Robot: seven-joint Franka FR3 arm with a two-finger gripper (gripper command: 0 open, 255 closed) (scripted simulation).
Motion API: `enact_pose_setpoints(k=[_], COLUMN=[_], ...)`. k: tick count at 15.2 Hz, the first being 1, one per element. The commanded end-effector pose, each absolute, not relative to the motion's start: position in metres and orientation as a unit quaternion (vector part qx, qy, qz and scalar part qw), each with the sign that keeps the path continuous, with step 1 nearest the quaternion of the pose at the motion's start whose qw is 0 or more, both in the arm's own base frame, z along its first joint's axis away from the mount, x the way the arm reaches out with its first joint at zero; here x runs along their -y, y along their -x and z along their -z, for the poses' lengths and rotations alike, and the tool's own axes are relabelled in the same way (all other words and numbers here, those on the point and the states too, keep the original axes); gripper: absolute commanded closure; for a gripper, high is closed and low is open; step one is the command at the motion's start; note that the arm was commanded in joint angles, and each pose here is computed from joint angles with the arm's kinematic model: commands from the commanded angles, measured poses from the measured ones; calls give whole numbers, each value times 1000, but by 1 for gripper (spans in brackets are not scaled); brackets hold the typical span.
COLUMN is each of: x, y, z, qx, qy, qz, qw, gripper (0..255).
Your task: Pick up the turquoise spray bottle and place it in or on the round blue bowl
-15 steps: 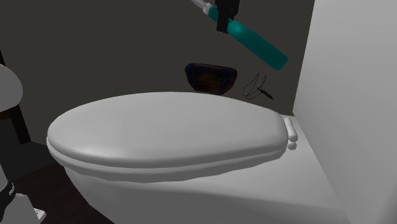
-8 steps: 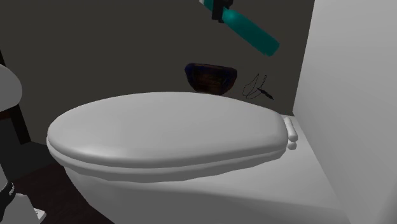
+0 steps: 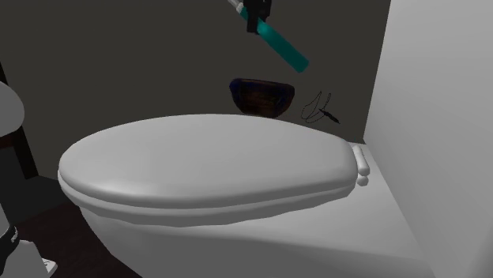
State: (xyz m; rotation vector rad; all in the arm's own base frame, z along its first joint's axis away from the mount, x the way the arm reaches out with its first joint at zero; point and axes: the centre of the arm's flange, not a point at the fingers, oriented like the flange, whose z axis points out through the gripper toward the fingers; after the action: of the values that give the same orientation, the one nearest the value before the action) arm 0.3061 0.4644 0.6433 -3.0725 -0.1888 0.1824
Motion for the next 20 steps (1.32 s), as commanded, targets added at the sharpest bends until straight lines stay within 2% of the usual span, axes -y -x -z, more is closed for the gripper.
enact_pose_setpoints(k=[1,3,17,20], x=[-486,-505,-505,-505], y=[-288,-270,-270,-270], z=[-642,-642,-569,-569], qx=[60,60,60,60], qy=[996,996,996,996], qz=[-59,-59,-59,-59], qw=[29,29,29,29], gripper=[255,255,255,255])
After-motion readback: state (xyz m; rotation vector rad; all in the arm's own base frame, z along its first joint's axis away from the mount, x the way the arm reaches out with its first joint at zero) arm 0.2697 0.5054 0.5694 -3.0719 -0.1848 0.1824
